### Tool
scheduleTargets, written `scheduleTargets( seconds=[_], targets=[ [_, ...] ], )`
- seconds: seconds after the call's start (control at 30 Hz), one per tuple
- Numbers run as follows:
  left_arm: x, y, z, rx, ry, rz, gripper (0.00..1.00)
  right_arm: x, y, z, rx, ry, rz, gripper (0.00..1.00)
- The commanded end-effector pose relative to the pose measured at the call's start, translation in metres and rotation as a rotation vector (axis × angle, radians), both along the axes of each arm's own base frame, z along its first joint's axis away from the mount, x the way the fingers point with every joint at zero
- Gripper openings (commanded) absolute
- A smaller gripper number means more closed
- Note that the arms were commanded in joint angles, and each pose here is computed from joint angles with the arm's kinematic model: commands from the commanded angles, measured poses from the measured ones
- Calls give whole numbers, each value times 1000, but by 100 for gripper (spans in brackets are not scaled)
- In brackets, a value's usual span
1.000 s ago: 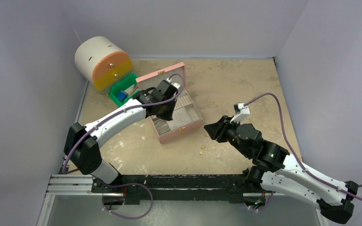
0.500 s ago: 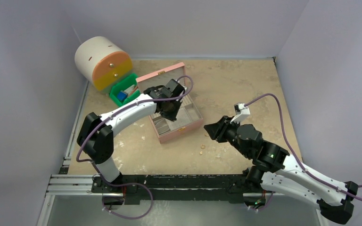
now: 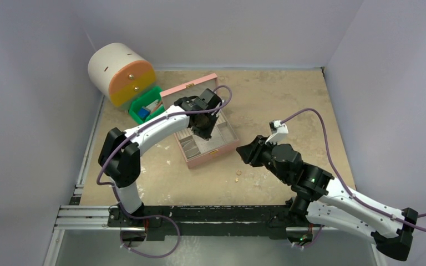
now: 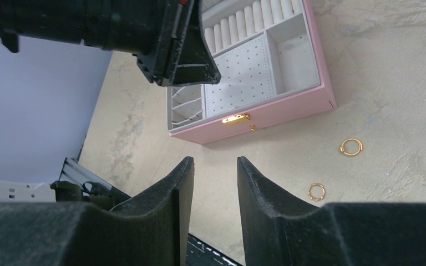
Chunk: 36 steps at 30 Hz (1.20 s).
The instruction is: Organize the mixed jewelry
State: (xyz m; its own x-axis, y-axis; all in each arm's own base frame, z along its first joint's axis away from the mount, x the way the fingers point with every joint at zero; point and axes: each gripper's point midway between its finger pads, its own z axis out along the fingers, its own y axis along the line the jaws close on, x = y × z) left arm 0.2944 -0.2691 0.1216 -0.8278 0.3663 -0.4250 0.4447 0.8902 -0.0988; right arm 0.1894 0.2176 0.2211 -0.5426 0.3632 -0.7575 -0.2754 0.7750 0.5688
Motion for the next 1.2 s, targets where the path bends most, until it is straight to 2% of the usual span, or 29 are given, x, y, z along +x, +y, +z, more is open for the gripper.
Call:
scheduleTargets(
  seconds=[0.0,1.17],
  targets=[
    [4,-2,-4,23,1,-10,0,2,6,22,67,-42,7,37],
    [-1,-4,-8,-9,0,-30,0,3,12,21,57,-46,27,37]
  ],
)
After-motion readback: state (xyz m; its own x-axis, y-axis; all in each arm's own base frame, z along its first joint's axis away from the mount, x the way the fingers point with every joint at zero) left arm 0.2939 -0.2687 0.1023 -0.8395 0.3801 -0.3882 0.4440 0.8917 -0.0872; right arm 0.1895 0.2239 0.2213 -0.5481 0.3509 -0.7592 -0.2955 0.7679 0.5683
